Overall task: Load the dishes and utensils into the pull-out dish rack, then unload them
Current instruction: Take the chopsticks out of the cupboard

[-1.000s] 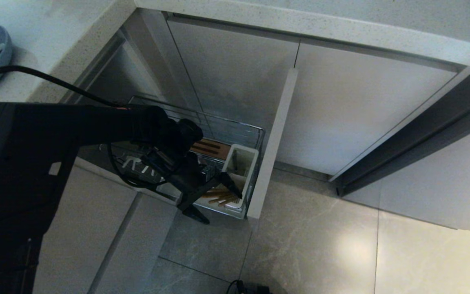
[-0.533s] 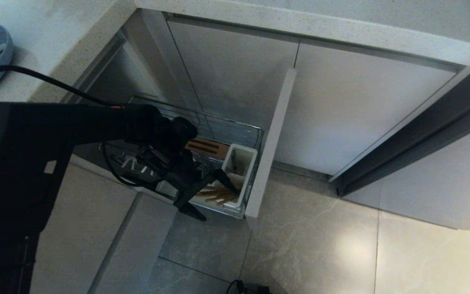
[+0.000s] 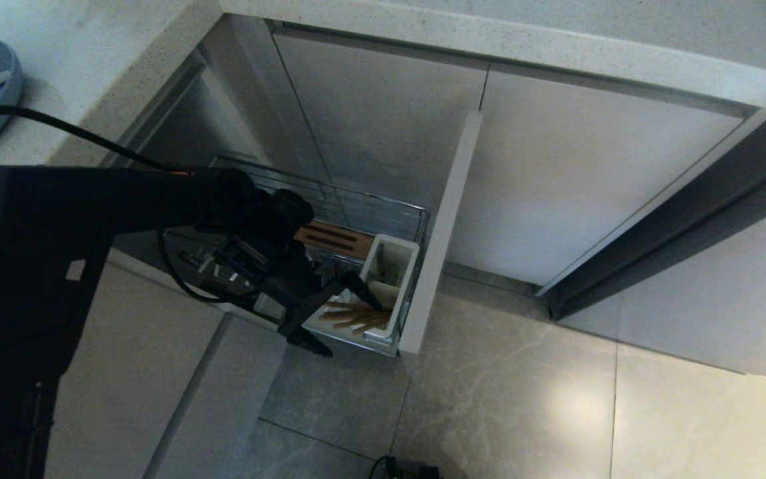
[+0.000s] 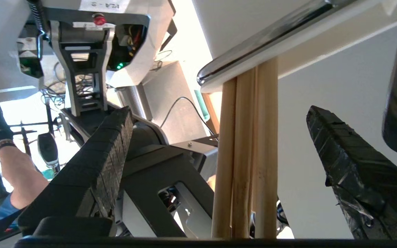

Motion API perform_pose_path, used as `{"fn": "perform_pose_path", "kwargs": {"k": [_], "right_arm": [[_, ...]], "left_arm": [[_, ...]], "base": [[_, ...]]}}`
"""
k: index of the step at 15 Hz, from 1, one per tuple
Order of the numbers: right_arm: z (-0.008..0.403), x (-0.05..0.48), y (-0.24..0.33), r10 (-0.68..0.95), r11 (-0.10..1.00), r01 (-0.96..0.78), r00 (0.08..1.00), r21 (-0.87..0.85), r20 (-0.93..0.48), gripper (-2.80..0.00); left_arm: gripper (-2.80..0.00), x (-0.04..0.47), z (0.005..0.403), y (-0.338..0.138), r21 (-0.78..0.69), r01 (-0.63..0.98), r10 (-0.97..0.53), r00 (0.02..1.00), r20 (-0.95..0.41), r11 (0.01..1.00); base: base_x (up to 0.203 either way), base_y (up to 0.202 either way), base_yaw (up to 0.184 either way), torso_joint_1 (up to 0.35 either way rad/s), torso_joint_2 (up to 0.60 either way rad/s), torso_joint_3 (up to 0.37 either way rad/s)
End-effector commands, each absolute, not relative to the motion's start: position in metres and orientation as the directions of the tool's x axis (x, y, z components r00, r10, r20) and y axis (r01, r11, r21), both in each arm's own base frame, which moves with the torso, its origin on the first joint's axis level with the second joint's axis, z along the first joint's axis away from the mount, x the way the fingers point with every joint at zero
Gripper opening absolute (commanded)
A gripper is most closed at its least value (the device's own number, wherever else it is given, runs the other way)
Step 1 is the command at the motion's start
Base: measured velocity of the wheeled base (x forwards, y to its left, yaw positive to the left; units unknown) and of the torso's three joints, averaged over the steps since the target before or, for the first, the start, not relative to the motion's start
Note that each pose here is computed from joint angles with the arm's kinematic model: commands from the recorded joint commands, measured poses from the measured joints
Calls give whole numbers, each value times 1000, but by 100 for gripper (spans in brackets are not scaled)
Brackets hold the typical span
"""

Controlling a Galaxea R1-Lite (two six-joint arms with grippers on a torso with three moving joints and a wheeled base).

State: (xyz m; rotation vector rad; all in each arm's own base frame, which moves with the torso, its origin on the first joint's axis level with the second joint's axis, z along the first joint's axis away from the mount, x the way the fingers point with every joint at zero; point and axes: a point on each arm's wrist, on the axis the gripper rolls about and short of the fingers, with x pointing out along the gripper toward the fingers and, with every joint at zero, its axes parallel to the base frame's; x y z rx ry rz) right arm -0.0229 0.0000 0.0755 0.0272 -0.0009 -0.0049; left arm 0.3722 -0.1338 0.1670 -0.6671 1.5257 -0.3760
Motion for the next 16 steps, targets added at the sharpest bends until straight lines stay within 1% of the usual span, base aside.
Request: {"fn": "perform_pose_path", "kwargs": {"k": [1, 4, 5, 16], "right_arm": [[75, -23, 0, -5, 1000, 4, 1000, 28, 2, -280], [75, -23, 0, -5, 1000, 5, 1000, 27, 2, -280], [75, -23, 0, -5, 1000, 5, 1000, 27, 2, -280], [75, -23, 0, -5, 1000, 5, 1000, 27, 2, -280]], "left_arm": [[0, 373, 164, -135, -609, -188, -616, 25, -787, 770], [0, 373, 164, -135, -609, -186, -616, 24, -787, 771], [-280, 372, 164, -135, -609, -187, -616, 24, -788, 771], [-280, 370, 162, -137, -599, -195, -610, 2, -792, 777]], "base": [[0, 0, 0, 0, 0, 0], [0, 0, 0, 0, 0, 0], [0, 0, 0, 0, 0, 0], [0, 0, 0, 0, 0, 0]]}}
